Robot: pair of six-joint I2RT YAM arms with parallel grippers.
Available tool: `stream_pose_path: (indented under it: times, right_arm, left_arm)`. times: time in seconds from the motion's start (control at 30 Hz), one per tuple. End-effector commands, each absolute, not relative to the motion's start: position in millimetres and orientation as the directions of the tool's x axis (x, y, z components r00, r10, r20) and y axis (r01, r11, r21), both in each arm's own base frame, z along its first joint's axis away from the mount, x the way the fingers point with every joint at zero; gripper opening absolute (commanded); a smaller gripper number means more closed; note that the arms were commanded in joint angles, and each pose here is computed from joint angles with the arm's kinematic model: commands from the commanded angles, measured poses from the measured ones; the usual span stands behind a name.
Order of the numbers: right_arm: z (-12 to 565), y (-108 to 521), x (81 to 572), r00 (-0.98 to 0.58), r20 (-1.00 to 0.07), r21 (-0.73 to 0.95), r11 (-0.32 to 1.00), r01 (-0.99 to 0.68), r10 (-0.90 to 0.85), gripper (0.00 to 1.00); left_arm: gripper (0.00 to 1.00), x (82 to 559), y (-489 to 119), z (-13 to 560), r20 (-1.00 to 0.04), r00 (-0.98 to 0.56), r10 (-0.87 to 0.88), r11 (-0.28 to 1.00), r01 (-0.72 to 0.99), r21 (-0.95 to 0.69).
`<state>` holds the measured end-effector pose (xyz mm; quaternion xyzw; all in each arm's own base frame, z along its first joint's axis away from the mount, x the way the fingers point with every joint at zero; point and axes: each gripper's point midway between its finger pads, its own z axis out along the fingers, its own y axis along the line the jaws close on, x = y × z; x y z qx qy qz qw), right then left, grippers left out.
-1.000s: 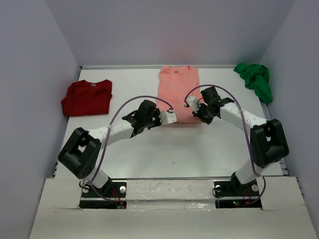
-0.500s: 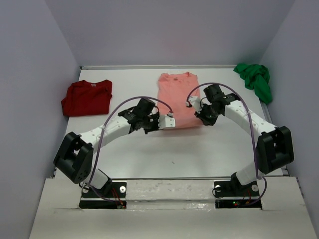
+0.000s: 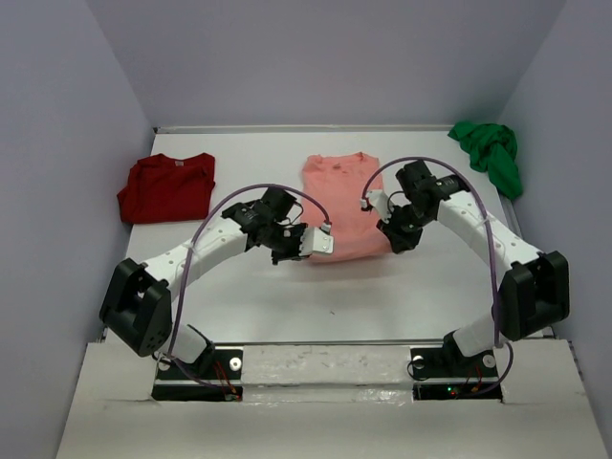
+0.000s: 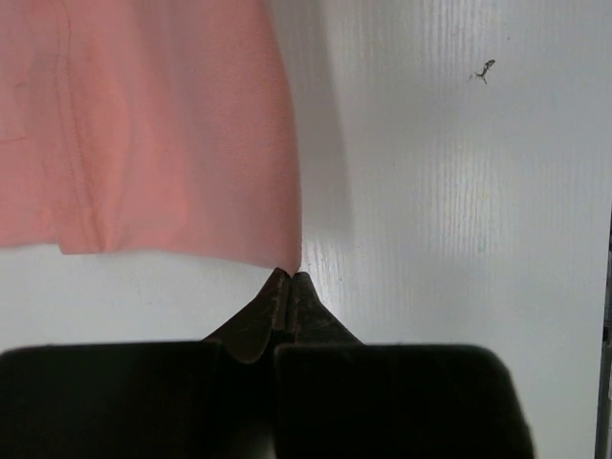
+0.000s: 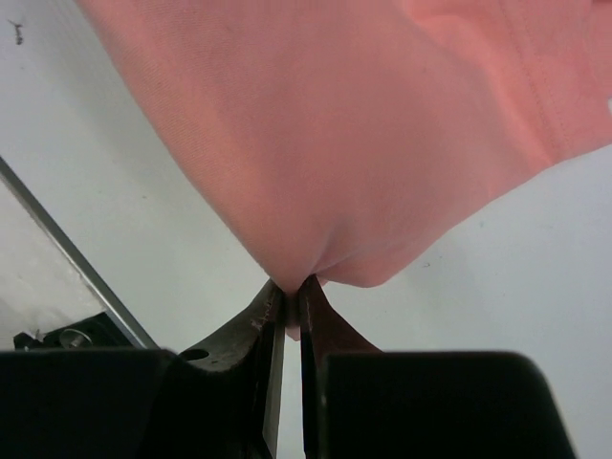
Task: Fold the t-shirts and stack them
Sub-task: Fold the tshirt
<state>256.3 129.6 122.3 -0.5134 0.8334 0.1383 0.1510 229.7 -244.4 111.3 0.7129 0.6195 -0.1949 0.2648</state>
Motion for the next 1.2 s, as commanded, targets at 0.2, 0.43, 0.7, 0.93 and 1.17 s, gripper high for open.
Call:
stream_pose_path:
  times: [0.2,0.43,0.7,0.93,1.17]
  right_arm:
    - [174,138,264,-0.354,-0.487,0.022,0.394,-0.919,-0.798,0.00]
    - [173,133,282,-0.338,-0.476,-0.050,0.409,-0.911,-0.812,0.00]
    - [188,132,320,-0.297,-0.530,-0.209,0.462,-0.862,-0.794,0.00]
    - [188,135,349,-0.283,-0.550,-0.277,0.491,-0.826,-0.786,0.00]
    - [202,135,372,-0.259,-0.576,-0.345,0.518,-0.783,-0.775,0.00]
  left_arm:
    - [0.00,242,-247,167,-0.615,0.224,0.756,-0.116,0.971,0.211]
    - [0.00,281,-249,183,-0.598,0.210,0.774,-0.019,0.951,0.309]
    - [0.00,303,-253,189,-0.618,0.188,0.763,0.043,0.940,0.339]
    - [0.00,322,-251,197,-0.631,0.167,0.757,0.107,0.922,0.373]
    - [0.00,350,-245,216,-0.647,0.135,0.750,0.204,0.884,0.421]
